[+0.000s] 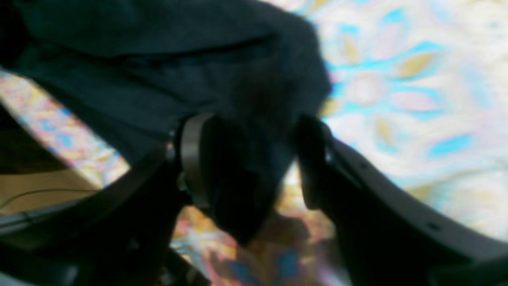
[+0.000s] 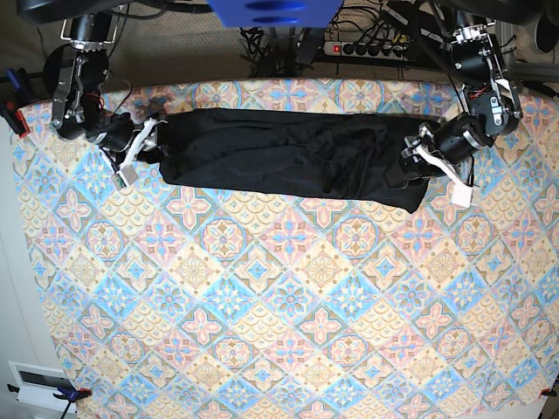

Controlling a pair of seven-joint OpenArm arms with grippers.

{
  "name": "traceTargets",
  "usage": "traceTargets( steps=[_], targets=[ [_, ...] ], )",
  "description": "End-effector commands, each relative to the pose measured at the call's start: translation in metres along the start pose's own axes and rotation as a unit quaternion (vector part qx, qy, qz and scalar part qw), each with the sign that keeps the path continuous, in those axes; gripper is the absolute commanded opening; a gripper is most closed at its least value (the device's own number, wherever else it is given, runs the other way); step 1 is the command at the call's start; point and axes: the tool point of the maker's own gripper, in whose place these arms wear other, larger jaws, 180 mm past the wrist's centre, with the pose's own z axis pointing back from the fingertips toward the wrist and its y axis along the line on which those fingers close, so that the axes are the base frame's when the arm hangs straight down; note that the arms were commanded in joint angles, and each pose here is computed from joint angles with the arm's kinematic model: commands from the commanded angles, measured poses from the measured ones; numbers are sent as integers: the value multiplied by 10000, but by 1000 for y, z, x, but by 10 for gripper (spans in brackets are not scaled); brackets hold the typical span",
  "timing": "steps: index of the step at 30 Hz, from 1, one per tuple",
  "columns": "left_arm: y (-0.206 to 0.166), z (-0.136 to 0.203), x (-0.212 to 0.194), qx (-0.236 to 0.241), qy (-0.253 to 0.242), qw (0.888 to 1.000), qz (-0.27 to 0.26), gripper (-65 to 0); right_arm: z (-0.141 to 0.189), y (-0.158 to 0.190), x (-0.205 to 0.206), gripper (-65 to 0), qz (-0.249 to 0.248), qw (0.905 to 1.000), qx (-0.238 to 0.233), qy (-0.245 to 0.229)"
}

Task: Layout the t-shirt on the table in an organized manner, then fold the t-shirt properly
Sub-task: 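Grasp both strip ends with the right and left grippers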

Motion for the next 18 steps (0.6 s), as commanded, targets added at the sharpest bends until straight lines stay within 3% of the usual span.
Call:
traceTargets(
  steps=[1,12,18],
  targets=[
    [-5,4,12,-72,-182,9997,-126,-343,6,-3,15,-346,83,9997,-11,-221],
    [-4,4,12,-62,-174,9997,-131,-343,-13,20,13,-346,-55,9992,278,-299],
    [-4,4,13,-59,-184,9997,-136,-343,4,12,31,-346,95,9983,55,-570]
  ],
)
